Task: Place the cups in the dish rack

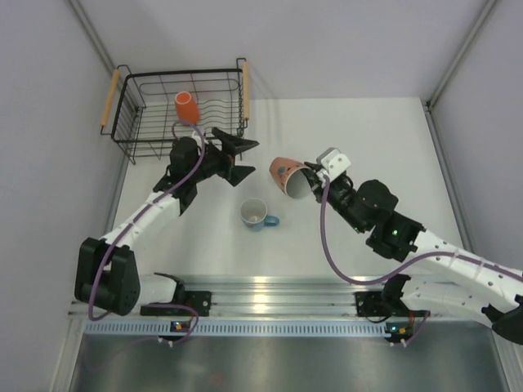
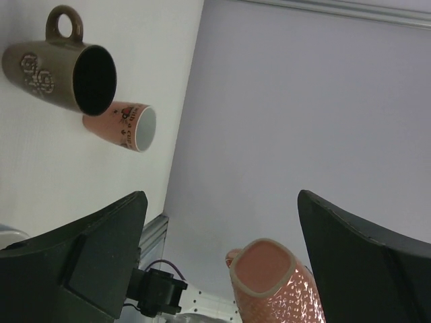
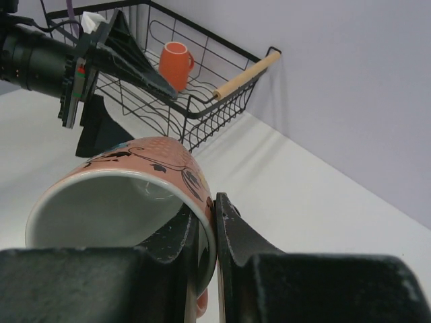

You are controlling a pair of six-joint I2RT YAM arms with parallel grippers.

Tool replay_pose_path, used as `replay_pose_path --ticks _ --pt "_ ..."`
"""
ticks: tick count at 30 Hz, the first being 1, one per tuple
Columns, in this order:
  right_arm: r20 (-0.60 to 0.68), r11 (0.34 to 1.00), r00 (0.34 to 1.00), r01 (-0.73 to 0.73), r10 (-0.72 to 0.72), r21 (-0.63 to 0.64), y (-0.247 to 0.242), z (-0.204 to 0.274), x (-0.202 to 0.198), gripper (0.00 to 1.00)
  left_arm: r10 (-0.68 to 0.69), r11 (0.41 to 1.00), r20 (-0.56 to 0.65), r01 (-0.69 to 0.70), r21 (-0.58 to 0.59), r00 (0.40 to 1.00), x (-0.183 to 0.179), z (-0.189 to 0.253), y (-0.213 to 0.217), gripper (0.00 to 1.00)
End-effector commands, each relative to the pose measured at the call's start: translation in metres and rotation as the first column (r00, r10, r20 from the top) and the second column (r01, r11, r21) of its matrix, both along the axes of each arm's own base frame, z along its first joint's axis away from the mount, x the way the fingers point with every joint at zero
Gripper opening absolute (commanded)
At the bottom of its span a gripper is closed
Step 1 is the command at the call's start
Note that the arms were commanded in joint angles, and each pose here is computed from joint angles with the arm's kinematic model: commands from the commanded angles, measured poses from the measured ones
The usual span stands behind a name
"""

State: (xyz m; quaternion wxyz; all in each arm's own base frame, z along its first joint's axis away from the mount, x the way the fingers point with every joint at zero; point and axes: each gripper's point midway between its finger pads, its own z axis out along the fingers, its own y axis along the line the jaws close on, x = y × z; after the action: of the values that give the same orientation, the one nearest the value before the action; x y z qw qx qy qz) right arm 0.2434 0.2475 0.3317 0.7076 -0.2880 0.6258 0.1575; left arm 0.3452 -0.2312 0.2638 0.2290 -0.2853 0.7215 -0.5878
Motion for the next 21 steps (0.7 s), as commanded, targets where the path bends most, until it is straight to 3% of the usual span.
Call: replay_pose_path --ticks 1,11,21 --pt "0.175 0.994 0.982 -0.086 0.073 0.067 0.021 0.049 -0.004 0.00 -0.013 0.995 -0.045 0.009 -0.095 0.999 -0.019 0.016 -0.005 0.99" --pt "0.257 0.985 0.951 -0.170 0.172 -0.031 0.055 0.047 -0.008 0.00 0.024 0.985 -0.094 -0.039 -0.166 0.995 -0.033 0.035 -0.002 0.99" --pt "0.326 0.973 0.918 -0.190 0.225 -0.134 0.074 0.049 -0.016 0.00 0.054 0.992 -0.183 -0.073 -0.103 0.982 -0.043 0.015 0.000 0.99"
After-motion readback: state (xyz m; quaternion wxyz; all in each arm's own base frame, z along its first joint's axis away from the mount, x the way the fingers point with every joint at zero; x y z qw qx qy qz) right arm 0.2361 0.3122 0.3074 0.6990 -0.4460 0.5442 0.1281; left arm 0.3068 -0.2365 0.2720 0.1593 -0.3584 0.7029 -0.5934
